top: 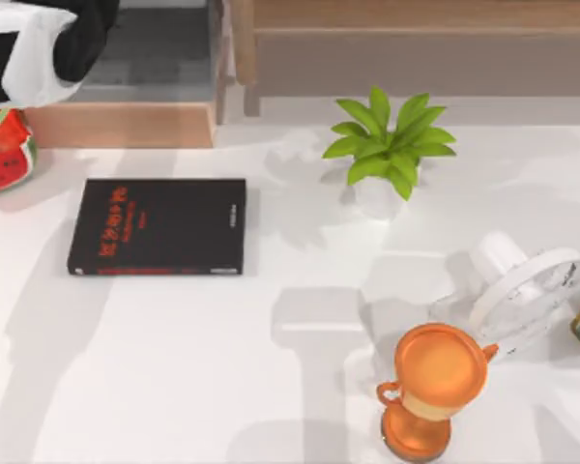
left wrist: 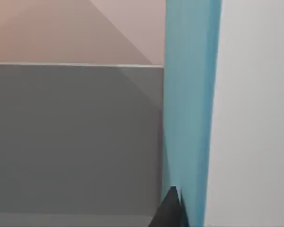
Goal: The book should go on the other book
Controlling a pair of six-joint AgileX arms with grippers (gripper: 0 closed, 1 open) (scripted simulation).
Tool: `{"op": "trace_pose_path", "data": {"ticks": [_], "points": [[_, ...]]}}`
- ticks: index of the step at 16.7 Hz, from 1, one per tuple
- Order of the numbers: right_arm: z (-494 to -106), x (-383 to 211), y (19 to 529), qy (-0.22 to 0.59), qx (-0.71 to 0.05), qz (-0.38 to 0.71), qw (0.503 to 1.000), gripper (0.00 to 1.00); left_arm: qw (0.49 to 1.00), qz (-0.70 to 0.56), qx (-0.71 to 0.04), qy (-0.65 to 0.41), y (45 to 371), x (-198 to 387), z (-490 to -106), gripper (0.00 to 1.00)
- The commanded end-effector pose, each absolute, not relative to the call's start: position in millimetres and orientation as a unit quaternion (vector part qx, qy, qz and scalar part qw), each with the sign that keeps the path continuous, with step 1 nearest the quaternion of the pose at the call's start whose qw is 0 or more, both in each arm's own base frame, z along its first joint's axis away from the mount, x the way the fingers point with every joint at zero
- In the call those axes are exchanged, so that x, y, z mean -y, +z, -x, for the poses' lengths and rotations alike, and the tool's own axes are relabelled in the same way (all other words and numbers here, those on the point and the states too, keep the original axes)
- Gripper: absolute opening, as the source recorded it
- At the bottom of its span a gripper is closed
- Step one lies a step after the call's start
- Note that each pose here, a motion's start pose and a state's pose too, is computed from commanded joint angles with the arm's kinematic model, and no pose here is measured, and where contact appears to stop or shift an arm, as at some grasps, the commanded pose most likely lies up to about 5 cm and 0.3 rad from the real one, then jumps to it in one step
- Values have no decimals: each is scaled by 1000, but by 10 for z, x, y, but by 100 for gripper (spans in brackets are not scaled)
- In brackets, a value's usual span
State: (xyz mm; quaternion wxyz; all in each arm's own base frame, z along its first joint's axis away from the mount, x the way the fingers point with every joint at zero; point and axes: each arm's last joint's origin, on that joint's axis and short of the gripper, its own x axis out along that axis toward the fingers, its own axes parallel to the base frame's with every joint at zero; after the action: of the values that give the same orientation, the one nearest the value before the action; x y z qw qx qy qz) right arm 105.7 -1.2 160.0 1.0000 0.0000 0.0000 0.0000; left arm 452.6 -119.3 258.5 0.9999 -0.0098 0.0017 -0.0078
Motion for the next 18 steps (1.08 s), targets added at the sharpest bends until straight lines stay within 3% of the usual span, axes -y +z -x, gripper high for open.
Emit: {"op": "trace_pose_path", "data": {"ticks": [8, 14, 18], "points": [[-1057, 12, 1600, 0, 0, 0, 1000, 100, 1000, -17, 10, 6, 2740, 1197, -4370, 0], [-1057, 12, 1600, 0, 0, 0, 1000, 100, 978, -207, 2, 37, 2990, 1226, -3524, 0], [-1057, 12, 1600, 0, 0, 0, 1000, 100, 913, -407, -40, 14, 2700, 1259, -3021, 0]]}}
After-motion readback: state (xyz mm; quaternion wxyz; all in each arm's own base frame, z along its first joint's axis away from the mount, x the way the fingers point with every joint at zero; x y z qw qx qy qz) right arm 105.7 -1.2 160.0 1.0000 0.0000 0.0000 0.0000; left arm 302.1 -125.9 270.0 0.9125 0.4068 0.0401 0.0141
